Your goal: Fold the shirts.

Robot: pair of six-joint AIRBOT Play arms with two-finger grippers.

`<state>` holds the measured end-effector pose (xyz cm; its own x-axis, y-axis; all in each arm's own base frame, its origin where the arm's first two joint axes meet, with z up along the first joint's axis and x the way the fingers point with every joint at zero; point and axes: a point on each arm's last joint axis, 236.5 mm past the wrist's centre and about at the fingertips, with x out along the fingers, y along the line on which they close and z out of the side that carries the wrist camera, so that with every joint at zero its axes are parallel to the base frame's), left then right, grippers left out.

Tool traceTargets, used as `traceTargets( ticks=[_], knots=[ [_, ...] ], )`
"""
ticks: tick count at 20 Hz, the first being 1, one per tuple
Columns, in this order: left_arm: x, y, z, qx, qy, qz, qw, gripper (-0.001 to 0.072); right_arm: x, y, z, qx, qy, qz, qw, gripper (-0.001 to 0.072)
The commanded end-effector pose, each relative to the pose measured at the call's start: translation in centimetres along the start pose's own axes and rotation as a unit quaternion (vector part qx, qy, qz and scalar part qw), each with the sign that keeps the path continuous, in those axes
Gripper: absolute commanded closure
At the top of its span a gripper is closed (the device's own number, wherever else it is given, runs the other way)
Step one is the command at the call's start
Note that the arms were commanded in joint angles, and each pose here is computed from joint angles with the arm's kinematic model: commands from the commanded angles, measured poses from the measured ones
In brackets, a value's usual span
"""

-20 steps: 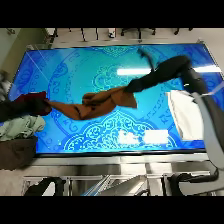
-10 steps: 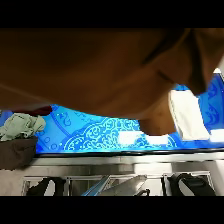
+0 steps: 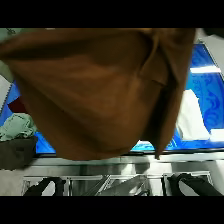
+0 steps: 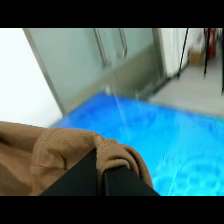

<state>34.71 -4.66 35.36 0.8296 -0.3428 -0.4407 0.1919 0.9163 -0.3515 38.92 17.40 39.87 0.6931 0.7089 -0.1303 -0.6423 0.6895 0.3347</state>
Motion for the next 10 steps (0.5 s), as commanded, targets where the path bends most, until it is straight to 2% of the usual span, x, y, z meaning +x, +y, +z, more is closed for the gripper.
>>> traceTargets(
  ticks=[1,6,10],
  knots=[
    [12.6,7.4,-7.9,0.017,0.122,0.075,0.989,0.0691,9.3,-8.7,-12.4,0.116,0.129,-0.015,0.985,0.0688],
    [25.8,15.8,-15.9,0.002,0.228,0.123,0.966,0.0691,16.9,-19.0,-29.4,0.244,0.243,-0.062,0.937,0.0688],
    [31.6,18.4,-20.2,-0.015,0.294,0.119,0.948,0.0691,17.9,-21.6,-34.9,0.277,0.274,-0.079,0.918,0.0687]
  ],
)
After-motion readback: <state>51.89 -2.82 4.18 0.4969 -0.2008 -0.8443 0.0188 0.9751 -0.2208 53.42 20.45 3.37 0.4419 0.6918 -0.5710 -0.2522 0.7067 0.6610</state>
